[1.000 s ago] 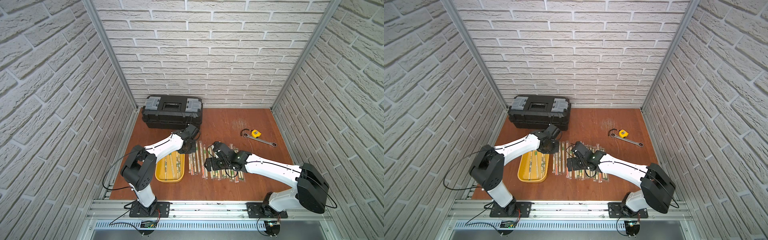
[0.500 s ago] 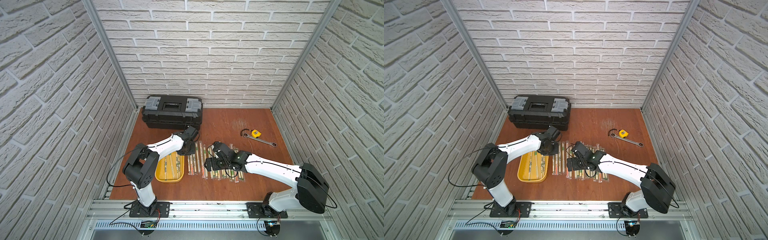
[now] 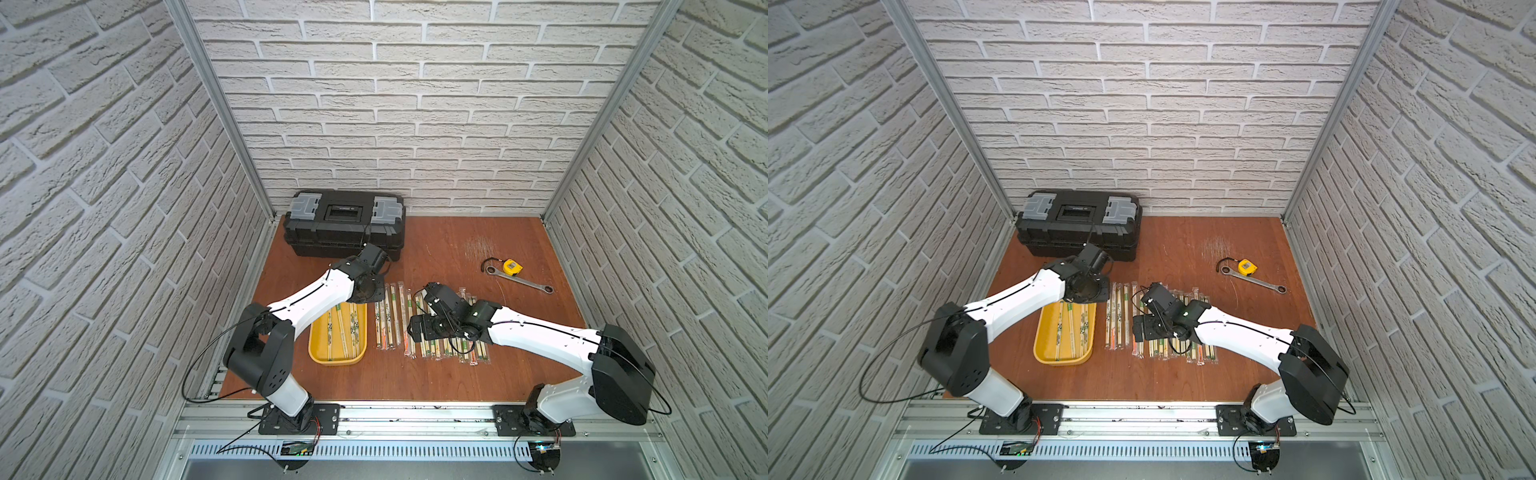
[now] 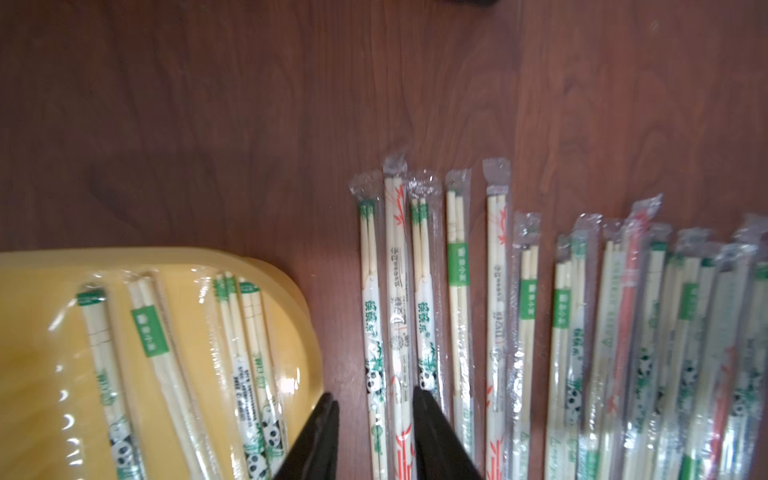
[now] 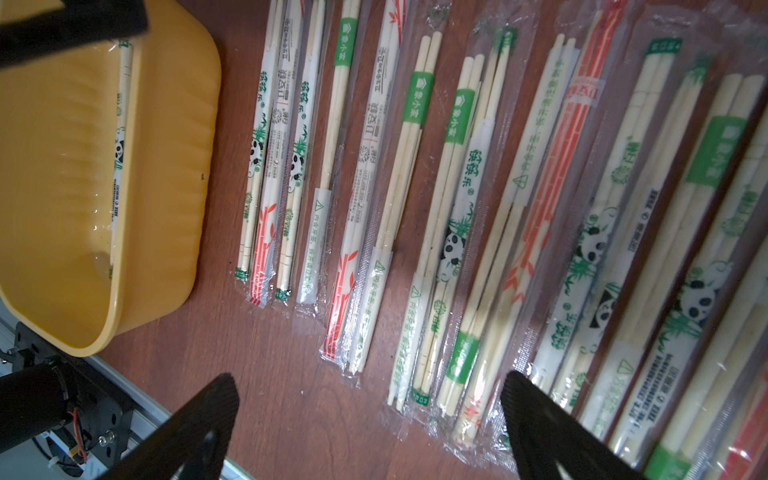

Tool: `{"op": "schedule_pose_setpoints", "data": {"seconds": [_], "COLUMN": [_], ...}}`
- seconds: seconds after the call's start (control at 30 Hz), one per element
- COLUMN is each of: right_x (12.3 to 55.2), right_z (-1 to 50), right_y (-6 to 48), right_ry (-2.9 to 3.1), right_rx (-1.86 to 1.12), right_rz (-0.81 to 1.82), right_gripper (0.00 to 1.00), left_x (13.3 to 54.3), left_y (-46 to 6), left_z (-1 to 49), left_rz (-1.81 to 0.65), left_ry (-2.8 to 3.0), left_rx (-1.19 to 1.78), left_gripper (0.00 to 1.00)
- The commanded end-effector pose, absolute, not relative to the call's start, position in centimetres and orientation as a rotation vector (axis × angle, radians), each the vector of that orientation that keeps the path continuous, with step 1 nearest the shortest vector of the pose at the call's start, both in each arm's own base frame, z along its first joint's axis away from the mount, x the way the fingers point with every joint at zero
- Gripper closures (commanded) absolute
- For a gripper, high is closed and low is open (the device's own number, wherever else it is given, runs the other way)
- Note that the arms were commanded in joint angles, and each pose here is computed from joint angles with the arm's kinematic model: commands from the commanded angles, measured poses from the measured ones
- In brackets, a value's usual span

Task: Take the paired disposable chopsticks out of the storage box
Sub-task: Place the paired disposable chopsticks at the center of the board, then pick up the paired disposable chopsticks from the storage box.

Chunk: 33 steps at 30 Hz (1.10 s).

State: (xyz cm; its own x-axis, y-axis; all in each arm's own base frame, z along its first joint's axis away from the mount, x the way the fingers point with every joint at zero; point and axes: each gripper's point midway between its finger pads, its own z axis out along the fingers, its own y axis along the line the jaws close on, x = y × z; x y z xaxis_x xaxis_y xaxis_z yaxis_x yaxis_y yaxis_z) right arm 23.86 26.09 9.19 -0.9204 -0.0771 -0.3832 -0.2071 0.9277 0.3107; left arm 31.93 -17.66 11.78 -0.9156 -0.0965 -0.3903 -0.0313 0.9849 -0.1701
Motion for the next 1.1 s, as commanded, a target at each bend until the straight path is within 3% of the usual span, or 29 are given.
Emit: {"op": "schedule_pose_setpoints", "data": {"seconds": [0.0, 0.33, 1.07], "right_x": [24.5, 24.9, 25.4], "right_z": [10.0, 9.0, 7.6], "right_y": [27.4, 30.5, 39.2], "right_ry": [2.706, 2.770, 2.830], "right_rx": [-0.214, -0.293, -0.462], "right_rz": [0.518, 0.449, 0.514], "right_gripper": [0.00, 0.01, 0.03], "left_x": [30.8, 26.8, 26.6], "left_y": [-14.0, -6.5, -7.4], "left_z": [12.1, 8.0, 3.2], "left_rz": [-0.154, -0.029, -0.047], "left_ry": [2.728, 2.811, 2.918], "left_rx": [-0.169, -0.417, -0.440], "left_gripper": [0.64, 0.59, 0.59]}}
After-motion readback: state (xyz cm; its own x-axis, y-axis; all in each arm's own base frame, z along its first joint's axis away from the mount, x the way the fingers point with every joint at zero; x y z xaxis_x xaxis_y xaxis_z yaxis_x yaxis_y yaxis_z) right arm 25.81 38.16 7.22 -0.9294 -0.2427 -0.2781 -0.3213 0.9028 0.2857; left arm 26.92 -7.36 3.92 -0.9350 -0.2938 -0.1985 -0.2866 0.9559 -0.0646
